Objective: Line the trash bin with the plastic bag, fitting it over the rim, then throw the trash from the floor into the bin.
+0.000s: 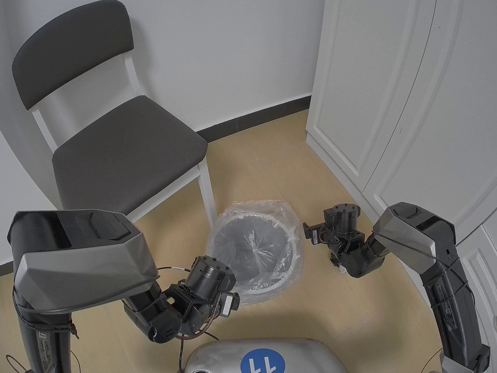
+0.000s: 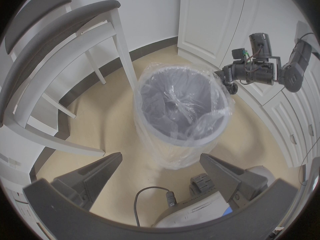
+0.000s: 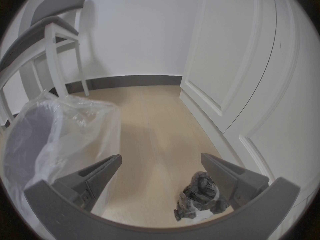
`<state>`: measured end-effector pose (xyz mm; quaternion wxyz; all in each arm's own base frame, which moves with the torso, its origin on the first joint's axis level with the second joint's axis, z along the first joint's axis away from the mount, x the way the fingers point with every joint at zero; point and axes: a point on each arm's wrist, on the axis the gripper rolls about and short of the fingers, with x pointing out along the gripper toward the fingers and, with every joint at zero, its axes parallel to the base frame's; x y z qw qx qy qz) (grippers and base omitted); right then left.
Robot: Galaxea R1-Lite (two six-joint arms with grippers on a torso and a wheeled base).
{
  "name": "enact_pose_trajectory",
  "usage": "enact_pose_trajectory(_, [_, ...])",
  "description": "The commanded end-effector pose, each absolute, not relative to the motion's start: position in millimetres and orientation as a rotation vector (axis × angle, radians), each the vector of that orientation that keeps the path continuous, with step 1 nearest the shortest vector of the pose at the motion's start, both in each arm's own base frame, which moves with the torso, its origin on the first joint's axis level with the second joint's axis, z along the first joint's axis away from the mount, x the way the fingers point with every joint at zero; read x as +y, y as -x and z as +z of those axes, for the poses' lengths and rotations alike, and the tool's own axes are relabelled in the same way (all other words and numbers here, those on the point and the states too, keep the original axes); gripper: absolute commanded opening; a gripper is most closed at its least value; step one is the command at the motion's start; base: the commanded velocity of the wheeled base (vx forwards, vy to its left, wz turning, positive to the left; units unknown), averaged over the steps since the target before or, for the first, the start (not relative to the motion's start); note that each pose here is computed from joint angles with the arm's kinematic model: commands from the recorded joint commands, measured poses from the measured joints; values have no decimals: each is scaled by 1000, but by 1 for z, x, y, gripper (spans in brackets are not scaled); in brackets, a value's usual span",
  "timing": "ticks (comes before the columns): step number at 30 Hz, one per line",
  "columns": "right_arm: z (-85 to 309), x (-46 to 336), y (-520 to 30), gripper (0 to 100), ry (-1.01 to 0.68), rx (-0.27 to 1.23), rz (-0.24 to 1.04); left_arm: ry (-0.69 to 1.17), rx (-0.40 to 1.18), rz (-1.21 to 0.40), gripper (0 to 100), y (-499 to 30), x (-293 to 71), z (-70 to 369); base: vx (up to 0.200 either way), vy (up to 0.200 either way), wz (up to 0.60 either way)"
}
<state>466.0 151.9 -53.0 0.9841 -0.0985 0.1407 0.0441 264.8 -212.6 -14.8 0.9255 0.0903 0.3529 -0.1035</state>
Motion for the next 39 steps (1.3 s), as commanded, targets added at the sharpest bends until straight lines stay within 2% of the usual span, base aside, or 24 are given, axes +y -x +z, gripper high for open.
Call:
enact_pose_trajectory(1, [-65,142,-476,100,172,296,59,-175,709,-214,100,-264,-211,-14,0,0,0])
enact_pose_trajectory(4, [-61,140,-472,100,175,314,58,-168,698,-216,100,-262,-209,-11,0,0,0])
enact_pose_trajectory(9, [-25,133,-449,100,184,343,73,-146,661,-226,100,-258,-206,-5,0,0,0])
enact_pose_trajectory(11, [-22,131,-430,100,203,416,126,-144,658,-230,100,-256,-205,-4,0,0,0])
enact_pose_trajectory(14, [-23,132,-398,100,200,508,276,-150,666,-229,100,-250,-200,-2,0,0,0])
enact_pose_trajectory(18, [-19,135,-387,100,193,518,379,-145,657,-232,100,-247,-198,-2,0,0,0])
enact_pose_trajectory(24, [-35,136,-391,100,186,545,394,-142,649,-234,100,-247,-198,-3,0,0,0])
enact_pose_trajectory(29, [-69,125,-420,100,128,565,351,-140,651,-234,100,-246,-198,-4,0,0,0])
enact_pose_trajectory(34, [-68,126,-429,100,52,595,377,-133,642,-232,100,-245,-196,-4,0,0,0])
enact_pose_trajectory(39, [-65,135,-449,100,-25,541,417,-126,620,-243,100,-244,-199,-2,0,0,0])
